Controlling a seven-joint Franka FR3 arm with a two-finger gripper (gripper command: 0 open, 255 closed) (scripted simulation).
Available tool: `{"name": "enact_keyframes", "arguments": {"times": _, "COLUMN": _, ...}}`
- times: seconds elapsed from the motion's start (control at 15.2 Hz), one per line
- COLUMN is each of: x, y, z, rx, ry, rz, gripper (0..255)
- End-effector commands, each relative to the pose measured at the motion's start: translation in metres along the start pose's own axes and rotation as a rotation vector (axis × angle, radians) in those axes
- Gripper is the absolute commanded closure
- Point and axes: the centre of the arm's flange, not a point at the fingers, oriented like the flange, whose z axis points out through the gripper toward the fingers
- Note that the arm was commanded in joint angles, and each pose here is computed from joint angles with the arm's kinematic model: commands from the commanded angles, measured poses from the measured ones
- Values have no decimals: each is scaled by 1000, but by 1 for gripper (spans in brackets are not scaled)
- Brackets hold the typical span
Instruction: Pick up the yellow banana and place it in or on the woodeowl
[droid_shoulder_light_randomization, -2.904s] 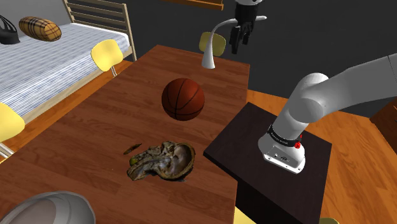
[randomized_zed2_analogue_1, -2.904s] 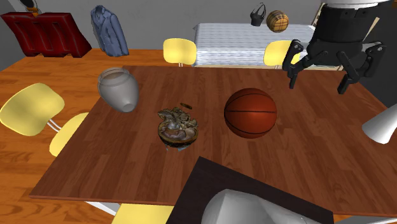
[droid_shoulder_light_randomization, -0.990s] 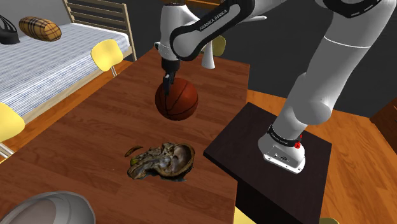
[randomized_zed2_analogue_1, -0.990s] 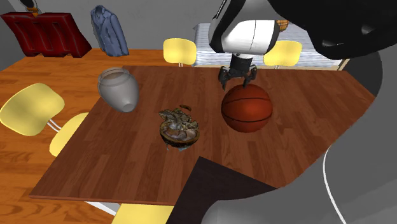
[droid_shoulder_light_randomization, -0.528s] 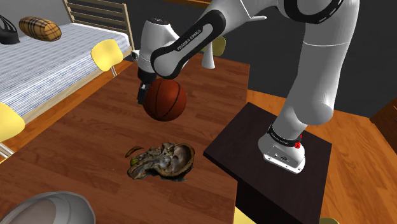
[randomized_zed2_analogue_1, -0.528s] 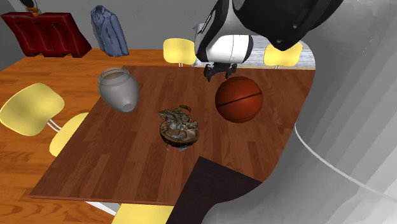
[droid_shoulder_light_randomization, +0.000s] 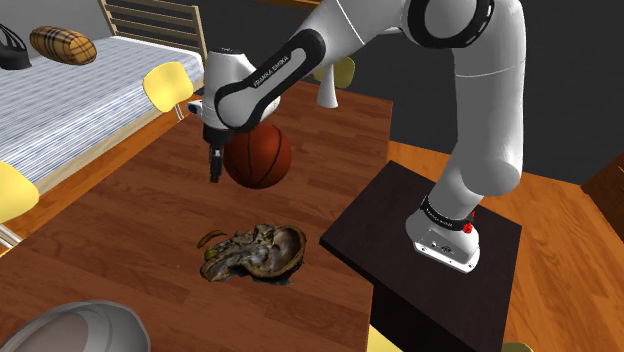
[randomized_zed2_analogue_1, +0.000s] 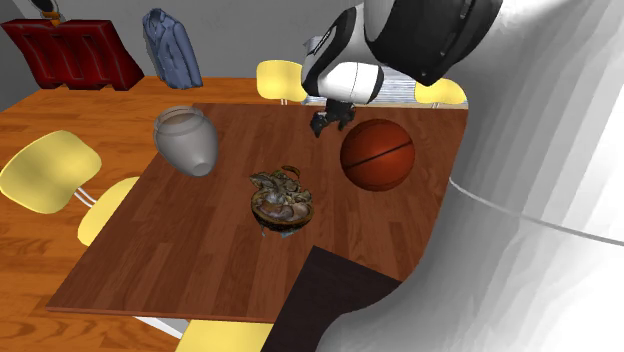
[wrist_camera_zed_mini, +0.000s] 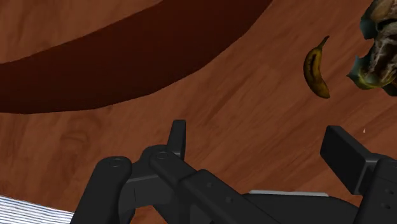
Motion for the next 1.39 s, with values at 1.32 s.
{"name": "enact_keyframes", "arguments": {"times": 1.32, "x": 44, "y": -60, "z": 169, "rx": 359, "ry": -130, "rz": -573, "gripper": 0}}
